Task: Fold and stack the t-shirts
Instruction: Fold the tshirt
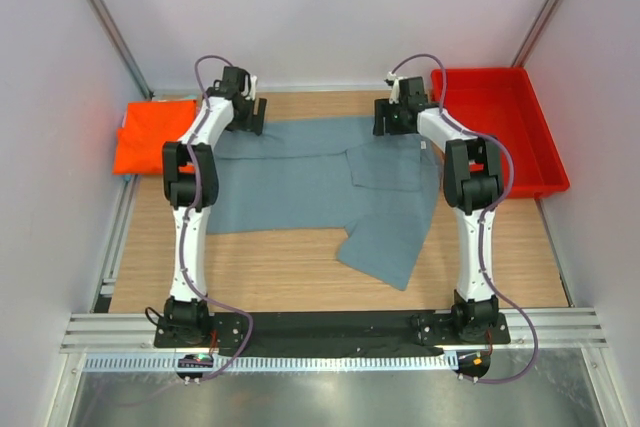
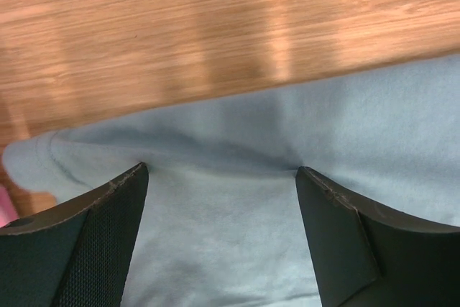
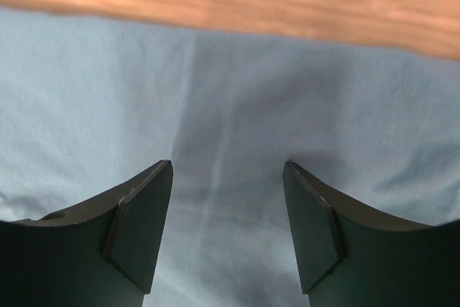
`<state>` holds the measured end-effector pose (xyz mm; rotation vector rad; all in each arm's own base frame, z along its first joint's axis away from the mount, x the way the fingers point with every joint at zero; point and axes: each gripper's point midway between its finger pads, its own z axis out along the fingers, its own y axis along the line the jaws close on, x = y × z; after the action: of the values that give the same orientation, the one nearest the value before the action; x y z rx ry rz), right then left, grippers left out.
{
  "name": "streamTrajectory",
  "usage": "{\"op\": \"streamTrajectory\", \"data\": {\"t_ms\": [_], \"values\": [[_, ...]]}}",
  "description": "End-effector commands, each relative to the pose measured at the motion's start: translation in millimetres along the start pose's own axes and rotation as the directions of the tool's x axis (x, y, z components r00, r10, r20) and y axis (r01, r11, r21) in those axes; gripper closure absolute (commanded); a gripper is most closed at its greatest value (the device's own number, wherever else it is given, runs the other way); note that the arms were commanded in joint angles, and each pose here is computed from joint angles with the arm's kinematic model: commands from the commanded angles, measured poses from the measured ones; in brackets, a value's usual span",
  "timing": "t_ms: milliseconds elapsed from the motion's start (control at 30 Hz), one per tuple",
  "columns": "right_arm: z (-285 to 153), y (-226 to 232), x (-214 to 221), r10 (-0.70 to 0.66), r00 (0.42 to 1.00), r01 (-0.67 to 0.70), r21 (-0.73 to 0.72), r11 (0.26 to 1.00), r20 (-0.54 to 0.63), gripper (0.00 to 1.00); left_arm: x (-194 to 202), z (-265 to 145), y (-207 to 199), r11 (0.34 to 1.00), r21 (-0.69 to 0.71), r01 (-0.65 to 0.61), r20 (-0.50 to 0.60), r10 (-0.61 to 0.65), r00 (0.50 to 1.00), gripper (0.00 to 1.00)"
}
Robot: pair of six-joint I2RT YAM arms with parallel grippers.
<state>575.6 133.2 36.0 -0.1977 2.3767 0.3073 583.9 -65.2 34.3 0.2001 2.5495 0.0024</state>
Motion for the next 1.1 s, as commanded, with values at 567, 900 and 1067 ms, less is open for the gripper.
{"op": "streamTrajectory", "data": {"t_ms": [567,900,1067], "values": [[-232,61,200,-0.865,0.464,0.866,-0.305,0.396,0.194,0.33,36,-217,-20,0.995,0.041,-0.092,0.202,0.082,0.976,0.07],[-283,112,270,-0.868,0.433,0.788,-0.57,0.233,0.243,0.36,63,-196,-6,0.988,-0.053,-0.142,0.121,0.147,0.982,0.15],[-294,125,296,-0.891,0.389,0.773,-0.608,0.178,0.233,0.37,61,-191,-4,0.99,-0.059,-0.127,0.112,0.133,0.985,0.15]]}}
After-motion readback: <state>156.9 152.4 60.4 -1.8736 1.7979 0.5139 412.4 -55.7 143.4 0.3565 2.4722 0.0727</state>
